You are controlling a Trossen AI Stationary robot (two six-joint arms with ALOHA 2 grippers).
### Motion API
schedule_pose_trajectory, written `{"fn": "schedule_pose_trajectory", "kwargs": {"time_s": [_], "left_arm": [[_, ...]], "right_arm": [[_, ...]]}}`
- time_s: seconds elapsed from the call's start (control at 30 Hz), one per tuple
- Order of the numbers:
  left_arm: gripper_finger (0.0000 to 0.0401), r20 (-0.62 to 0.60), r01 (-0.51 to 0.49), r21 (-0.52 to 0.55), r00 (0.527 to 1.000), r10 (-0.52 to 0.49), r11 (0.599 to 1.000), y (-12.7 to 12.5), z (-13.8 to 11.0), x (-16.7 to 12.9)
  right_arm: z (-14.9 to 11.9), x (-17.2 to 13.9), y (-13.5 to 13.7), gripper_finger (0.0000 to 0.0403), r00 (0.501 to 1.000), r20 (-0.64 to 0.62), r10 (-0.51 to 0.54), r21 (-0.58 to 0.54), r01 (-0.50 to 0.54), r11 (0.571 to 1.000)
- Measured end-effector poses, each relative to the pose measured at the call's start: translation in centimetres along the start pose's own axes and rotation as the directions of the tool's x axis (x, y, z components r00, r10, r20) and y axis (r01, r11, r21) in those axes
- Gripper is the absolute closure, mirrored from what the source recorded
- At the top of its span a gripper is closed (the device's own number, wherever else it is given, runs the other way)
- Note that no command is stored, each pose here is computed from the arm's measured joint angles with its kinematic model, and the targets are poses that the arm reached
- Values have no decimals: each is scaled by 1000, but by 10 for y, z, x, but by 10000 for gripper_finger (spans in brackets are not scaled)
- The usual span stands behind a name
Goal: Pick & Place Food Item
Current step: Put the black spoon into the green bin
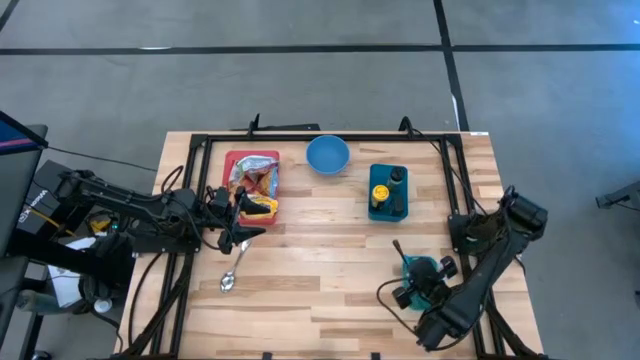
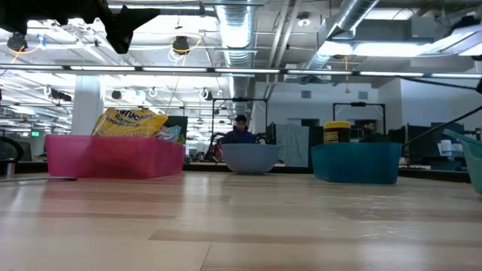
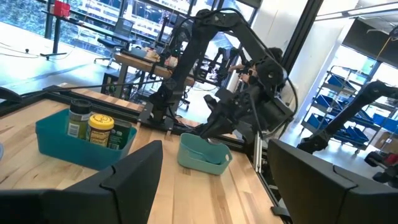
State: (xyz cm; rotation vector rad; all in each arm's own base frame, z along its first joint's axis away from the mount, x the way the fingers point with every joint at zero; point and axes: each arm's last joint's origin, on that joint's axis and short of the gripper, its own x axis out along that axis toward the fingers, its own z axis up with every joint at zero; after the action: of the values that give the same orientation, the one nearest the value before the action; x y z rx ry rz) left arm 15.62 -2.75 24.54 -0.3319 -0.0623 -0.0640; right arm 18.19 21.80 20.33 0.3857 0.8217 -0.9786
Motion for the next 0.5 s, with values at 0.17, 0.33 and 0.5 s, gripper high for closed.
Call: {"fn": "schedule_pose_trajectory", "kwargs": {"time_s": [0.17, 0.33, 0.5], "left_arm": [[115, 0, 0, 0, 1000, 0, 1000, 0, 0, 0], [115, 0, 0, 0, 1000, 0, 1000, 0, 0, 0], [115, 0, 0, 0, 1000, 0, 1000, 0, 0, 0]], "right_arm": [[-13, 6, -8, 403, 1000, 8, -1, 19, 1, 1000], [-29, 10, -6, 403, 1000, 6, -6, 21, 5, 1000], [-47, 13, -4, 403, 1000, 18, -3, 3, 3, 1000]]}}
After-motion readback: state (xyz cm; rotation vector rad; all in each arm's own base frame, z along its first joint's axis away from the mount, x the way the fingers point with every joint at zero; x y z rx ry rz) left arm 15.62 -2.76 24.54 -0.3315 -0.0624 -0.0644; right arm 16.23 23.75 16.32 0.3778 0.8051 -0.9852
